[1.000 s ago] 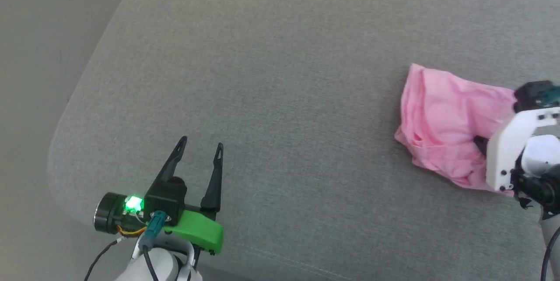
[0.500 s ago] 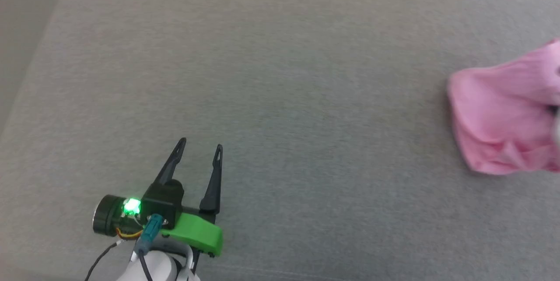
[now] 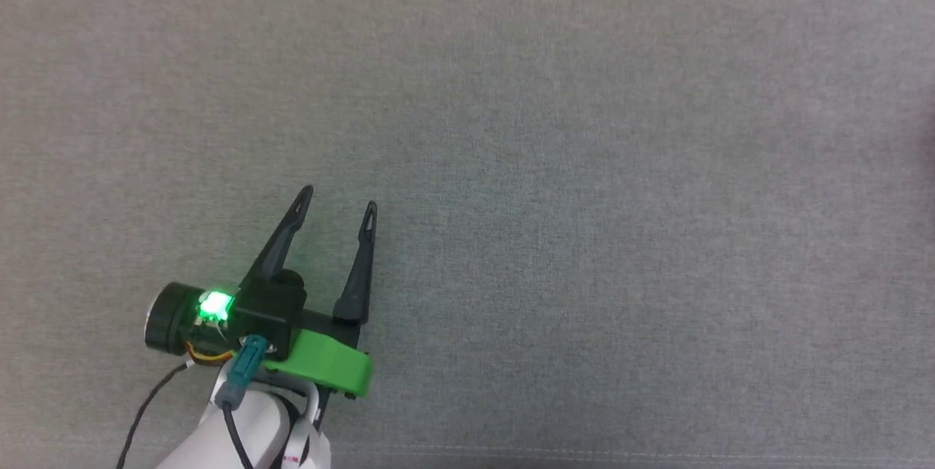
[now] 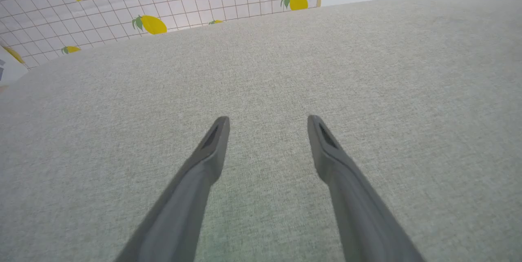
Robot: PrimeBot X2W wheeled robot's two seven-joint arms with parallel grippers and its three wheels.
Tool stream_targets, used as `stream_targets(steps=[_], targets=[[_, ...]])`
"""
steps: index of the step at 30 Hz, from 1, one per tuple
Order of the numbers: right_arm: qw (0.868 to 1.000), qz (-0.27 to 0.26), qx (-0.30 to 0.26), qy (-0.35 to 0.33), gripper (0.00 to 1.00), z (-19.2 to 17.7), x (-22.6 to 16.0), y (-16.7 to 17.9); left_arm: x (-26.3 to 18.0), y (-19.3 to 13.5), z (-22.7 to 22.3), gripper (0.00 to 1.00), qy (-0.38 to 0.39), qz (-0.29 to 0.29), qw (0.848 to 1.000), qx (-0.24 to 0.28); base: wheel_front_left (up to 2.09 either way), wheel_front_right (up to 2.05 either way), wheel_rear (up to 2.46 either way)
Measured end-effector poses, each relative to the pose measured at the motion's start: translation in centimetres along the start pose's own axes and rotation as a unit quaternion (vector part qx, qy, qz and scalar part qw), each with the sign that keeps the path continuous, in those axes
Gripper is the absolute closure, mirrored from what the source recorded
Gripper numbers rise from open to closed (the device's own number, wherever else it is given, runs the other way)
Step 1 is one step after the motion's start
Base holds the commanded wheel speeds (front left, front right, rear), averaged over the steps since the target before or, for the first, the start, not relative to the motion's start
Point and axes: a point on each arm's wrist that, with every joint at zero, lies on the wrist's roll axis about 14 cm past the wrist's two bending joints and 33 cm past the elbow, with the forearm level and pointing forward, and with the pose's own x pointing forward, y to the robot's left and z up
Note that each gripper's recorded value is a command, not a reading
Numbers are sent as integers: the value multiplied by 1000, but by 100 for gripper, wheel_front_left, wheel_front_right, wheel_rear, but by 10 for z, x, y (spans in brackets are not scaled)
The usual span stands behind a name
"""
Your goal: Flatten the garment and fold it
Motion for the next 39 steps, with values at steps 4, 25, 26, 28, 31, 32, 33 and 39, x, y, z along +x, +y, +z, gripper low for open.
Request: stream_targets(steps=[4, 25, 26, 28, 31, 32, 33, 39], targets=[[999, -40, 10, 34, 100, -32, 16, -25, 5, 2, -13, 0, 15, -6, 1000, 0, 0, 0, 0], [992, -125, 21, -5, 0, -37, 35, -59, -4, 17, -28, 0, 42, 11, 999, 13, 0, 0, 0], [991, -129, 23, -18, 0, -31, 30, -63, -6, 17, -26, 0, 40, 11, 999, 13, 0, 0, 0], [989, -133, 25, -53, 0, -13, 20, -67, -9, 16, -19, 0, 34, 14, 999, 13, 0, 0, 0], [983, -130, 22, -131, 0, 29, 1, -66, -16, 17, -9, 0, 25, 22, 999, 16, 0, 0, 0], [980, -128, 19, -154, 0, 42, -6, -64, -18, 19, -5, 0, 21, 29, 999, 16, 0, 0, 0], [975, -124, 22, -184, 0, 57, -15, -62, -20, 23, -1, 0, 16, 37, 999, 15, 0, 0, 0], [933, -87, 60, -345, 0, 127, -72, -41, -33, 30, 36, 0, -27, 56, 998, 26, 0, 0, 0]])
